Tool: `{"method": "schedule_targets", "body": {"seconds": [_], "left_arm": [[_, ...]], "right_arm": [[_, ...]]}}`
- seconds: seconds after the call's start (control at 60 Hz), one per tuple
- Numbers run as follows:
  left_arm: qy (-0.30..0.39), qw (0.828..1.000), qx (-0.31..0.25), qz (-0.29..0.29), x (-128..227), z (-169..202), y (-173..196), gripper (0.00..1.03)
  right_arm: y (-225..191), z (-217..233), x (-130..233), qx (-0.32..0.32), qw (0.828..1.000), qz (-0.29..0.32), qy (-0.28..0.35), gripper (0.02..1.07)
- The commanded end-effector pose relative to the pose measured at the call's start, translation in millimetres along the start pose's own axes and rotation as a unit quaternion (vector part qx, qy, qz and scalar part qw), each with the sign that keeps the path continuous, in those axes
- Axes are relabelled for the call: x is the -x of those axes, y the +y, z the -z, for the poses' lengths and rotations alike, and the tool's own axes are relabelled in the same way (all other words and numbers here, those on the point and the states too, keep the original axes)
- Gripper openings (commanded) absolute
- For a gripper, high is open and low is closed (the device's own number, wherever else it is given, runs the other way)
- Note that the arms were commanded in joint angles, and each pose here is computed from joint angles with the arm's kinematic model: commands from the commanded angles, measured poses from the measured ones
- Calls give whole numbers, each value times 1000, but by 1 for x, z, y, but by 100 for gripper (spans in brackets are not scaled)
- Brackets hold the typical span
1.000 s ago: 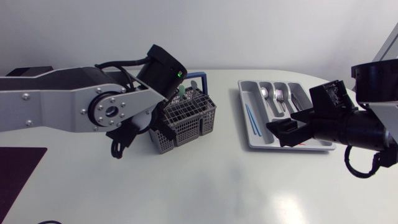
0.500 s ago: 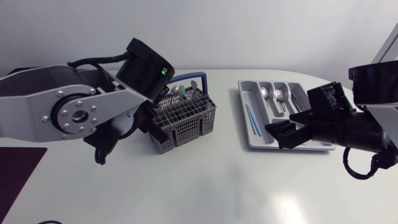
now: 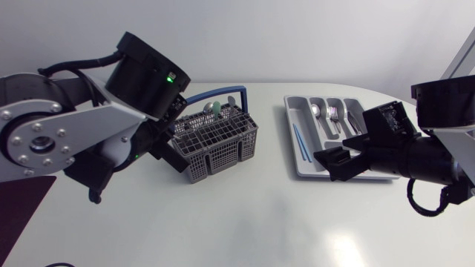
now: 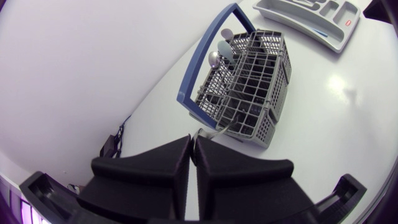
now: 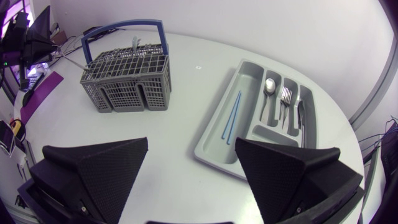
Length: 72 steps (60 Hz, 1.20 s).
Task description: Unload the cutlery basket into the drawer organizer.
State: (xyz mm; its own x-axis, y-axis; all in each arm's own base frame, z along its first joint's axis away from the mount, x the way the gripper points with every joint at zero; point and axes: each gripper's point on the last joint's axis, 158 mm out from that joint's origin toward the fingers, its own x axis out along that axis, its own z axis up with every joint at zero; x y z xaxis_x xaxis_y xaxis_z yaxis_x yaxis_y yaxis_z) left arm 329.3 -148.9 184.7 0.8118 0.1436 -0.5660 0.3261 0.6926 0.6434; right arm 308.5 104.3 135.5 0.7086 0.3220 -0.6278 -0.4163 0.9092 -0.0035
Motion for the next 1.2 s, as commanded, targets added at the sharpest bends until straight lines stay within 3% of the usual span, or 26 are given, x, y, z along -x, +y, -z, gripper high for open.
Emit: {"method": "schedule_targets", "body": {"seconds": [0.0, 0.4, 0.667, 0.8, 0.9, 1.183], "left_arm": [[-3, 1000, -17, -5, 9, 4, 4, 4], [-87, 996, 27, 4, 67, -41, 43, 4], [-124, 975, 82, 168, 75, -75, -5, 4], [-110, 958, 93, 248, 60, -83, -37, 4], [-102, 944, 97, 297, 56, -88, -58, 4], [-84, 903, 107, 408, 52, -105, -104, 4]], "right_arm": [[2, 4, 0, 1, 1000, 2, 2, 103], [23, -13, 11, 46, 998, -10, -29, 103], [49, -29, 29, 165, 984, 6, -74, 103], [68, -32, 41, 179, 980, -26, -87, 103], [91, -29, 46, 225, 969, -51, -90, 102], [125, -25, 44, 276, 952, -90, -97, 99]]}}
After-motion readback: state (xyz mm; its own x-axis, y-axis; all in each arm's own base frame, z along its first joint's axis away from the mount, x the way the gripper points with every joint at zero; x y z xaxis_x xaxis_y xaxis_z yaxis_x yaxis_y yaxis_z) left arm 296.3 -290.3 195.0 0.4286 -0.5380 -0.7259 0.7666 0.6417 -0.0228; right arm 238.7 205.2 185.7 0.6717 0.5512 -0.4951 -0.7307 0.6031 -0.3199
